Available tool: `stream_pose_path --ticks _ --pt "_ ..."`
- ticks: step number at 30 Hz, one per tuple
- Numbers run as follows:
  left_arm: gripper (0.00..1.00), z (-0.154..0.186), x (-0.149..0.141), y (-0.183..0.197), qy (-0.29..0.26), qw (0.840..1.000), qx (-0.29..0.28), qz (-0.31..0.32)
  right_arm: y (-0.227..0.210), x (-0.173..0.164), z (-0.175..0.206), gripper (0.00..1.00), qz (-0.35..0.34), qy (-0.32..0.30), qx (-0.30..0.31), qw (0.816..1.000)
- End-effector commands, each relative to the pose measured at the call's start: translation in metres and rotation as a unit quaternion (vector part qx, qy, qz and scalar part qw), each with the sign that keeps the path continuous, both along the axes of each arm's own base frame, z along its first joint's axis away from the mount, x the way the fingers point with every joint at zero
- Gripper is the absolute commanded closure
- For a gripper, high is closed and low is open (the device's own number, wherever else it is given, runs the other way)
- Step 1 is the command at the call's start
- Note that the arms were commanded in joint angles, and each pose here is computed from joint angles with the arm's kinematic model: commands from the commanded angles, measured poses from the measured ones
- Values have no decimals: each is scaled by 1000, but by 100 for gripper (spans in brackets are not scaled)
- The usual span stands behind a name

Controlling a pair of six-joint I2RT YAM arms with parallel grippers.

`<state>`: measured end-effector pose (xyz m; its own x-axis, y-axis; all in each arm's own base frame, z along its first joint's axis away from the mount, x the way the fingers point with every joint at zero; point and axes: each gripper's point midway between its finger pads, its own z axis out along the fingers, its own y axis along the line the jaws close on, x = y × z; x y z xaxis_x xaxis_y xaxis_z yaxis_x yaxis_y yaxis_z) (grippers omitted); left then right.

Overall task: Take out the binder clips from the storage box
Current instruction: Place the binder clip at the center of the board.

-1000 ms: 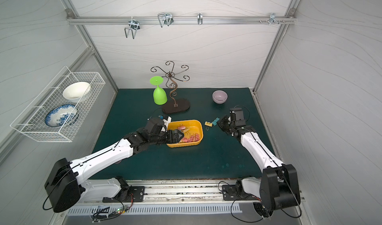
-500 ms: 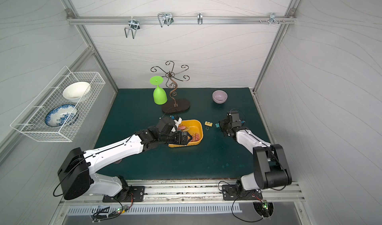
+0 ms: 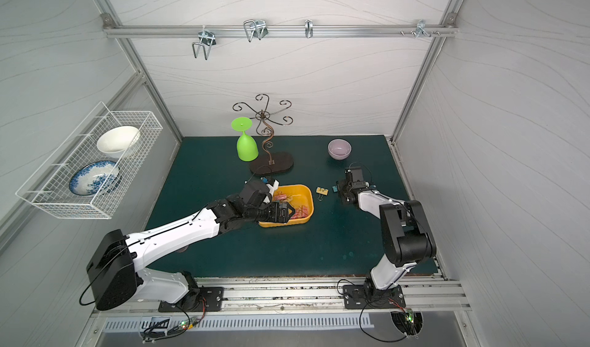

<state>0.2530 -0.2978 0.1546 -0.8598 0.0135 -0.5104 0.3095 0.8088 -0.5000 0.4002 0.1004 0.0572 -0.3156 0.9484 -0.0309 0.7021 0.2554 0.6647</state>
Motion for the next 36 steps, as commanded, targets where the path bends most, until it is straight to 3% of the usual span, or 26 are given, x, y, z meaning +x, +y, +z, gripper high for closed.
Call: stream_pose_path --ticks 1,15,24,31,36 --pt "1 17 5 1 -29 1000 -6 2 -2 -16 -20 100 -16 43 -17 999" --pt "1 29 6 6 -40 999 -14 17 6 -28 -18 100 -34 63 -10 997" --pt "1 78 26 25 -72 991 -53 101 15 -23 -14 100 -23 53 20 998" --pt "1 96 39 49 -37 982 -110 152 16 -17 -11 100 -17 43 30 998" --pt "1 113 46 64 -39 970 -132 199 12 -19 0 83 -7 32 17 999"
